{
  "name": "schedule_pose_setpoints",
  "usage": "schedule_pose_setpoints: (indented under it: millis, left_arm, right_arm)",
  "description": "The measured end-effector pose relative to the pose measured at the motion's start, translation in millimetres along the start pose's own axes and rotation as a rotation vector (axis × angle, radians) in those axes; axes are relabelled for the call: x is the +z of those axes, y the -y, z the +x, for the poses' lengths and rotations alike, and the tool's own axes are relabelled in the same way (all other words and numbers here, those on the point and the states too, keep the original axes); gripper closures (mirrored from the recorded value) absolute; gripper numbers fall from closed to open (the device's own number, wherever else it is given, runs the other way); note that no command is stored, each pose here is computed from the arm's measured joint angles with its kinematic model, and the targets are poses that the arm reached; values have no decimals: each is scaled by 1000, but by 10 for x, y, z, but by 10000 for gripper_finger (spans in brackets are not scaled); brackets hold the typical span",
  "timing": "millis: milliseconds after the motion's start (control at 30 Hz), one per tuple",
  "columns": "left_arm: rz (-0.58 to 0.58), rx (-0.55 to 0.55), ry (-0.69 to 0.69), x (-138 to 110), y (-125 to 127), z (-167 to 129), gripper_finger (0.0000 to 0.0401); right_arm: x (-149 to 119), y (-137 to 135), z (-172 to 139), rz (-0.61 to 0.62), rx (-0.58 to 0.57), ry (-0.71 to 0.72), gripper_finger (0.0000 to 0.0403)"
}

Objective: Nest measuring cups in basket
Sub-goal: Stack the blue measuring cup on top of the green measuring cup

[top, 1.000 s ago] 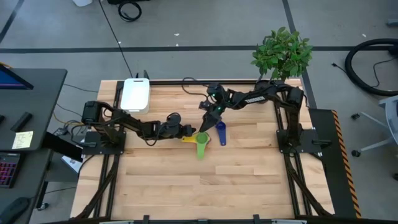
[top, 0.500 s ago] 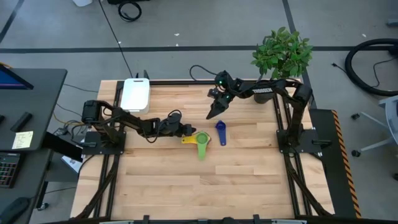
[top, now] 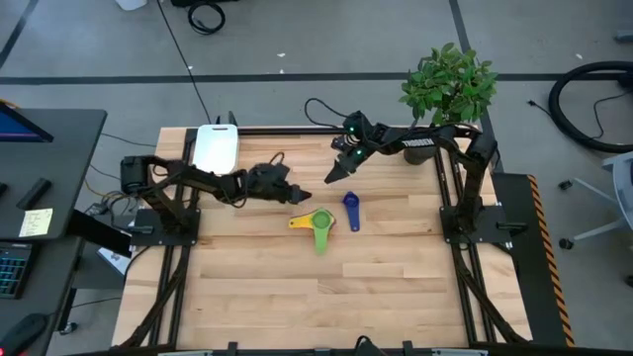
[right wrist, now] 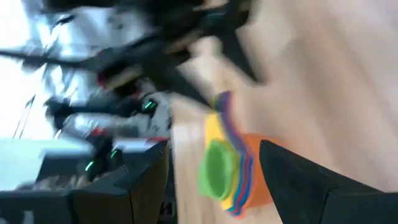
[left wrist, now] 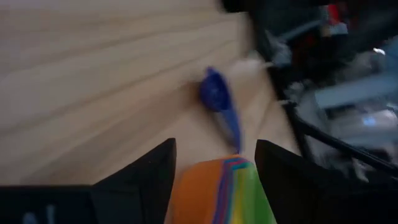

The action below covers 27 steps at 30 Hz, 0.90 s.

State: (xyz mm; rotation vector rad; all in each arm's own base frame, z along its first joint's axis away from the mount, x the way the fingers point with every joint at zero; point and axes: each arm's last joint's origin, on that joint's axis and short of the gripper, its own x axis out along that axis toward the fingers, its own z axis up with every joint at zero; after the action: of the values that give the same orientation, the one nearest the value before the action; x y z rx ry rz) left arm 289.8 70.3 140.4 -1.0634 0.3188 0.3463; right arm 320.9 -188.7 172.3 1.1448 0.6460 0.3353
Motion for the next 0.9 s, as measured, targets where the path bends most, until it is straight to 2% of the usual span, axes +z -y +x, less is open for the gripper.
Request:
schedule_pose_setpoints:
  millis: [233, 400, 533, 700, 767, 900]
  left_arm:
    - [143, -151, -25, 291, 86, -201, 177]
    - [221, -208, -6, 441, 108, -316, 177]
    - [206, -195, 11, 522, 52, -343, 177]
    - [195, -182, 30, 585, 6, -363, 177]
    - [175, -183, 32, 609, -10, -372, 177]
    - [133, -186, 36, 655, -39, -390, 177]
  right_arm:
    - [33, 32, 13, 166, -143, 121, 148]
    - [30, 32, 86, 286, -246, 218, 148]
    - [47, 25, 102, 260, -280, 264, 148]
    - [12, 12, 44, 192, -321, 227, 148]
    - [-16, -38, -33, 173, -420, 211, 148]
    - [-138, -208, -237, 148, -754, 140, 148]
